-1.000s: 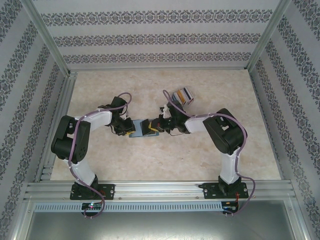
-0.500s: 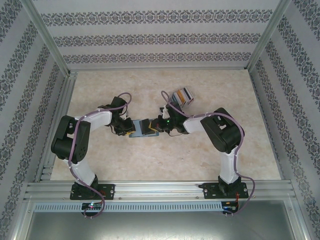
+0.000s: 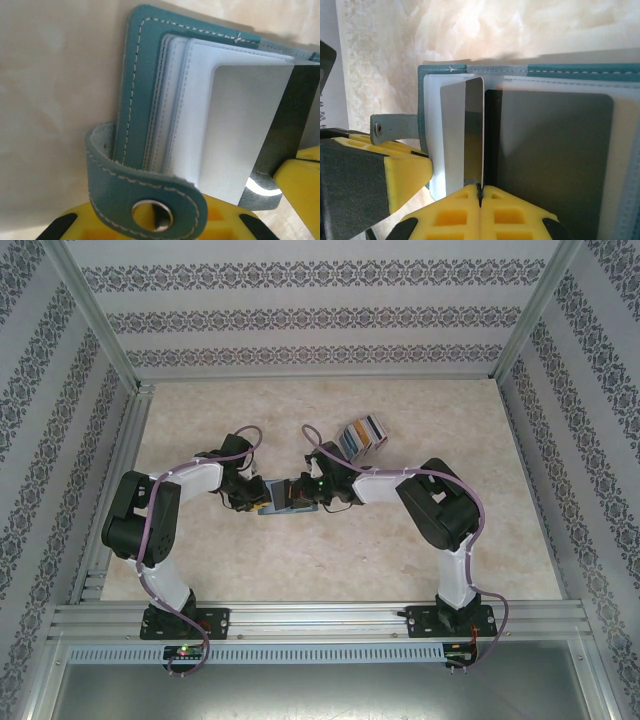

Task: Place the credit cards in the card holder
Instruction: Insert the credit card into the card slot.

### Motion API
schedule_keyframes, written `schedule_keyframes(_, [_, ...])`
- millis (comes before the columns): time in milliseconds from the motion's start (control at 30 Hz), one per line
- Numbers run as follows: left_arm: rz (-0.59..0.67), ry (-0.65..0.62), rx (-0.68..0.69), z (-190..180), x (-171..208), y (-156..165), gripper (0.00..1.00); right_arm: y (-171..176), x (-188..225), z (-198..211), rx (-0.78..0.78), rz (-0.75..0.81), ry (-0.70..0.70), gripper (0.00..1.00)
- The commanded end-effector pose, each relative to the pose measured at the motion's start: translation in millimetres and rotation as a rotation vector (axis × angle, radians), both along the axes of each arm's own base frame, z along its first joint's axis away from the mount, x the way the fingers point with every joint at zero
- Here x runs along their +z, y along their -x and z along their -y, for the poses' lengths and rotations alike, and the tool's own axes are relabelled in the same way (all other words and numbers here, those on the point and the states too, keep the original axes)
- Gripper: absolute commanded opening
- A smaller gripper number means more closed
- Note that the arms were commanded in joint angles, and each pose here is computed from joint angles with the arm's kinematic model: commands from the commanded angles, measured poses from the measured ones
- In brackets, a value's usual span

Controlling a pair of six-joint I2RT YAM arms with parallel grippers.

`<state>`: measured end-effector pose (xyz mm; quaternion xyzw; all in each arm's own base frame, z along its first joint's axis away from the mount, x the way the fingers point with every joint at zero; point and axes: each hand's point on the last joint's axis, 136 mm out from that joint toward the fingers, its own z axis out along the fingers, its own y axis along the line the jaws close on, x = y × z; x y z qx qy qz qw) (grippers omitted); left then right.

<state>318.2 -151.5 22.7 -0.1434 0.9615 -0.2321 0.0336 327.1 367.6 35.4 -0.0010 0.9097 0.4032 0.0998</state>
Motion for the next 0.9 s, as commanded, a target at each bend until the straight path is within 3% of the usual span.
schedule_keyframes(0, [-0.02,0.015,-0.011,1.6,-10.3,6.9,0.2,6.7,-13.4,-3.8,0.023,-0.004,0.072,0.08])
schedule_keyframes(267, [-0.013,0.033,-0.009,3.9,-9.6,7.7,0.2,12.5,-11.6,-25.1,0.073,0.0,0.064,0.11])
schedule_keyframes(600, [0.043,0.021,0.0,1.3,18.1,-0.7,0.21,13.3,-1.8,-16.0,0.072,0.015,0.085,0.22])
schedule_keyframes(733, [0.109,-0.011,0.019,-5.8,44.1,-9.6,0.26,14.4,6.9,-8.2,0.076,0.039,0.119,0.3])
schedule_keyframes(867, [0.16,-0.05,0.043,-14.1,59.0,-14.7,0.32,14.4,11.2,-2.6,0.078,0.057,0.144,0.33])
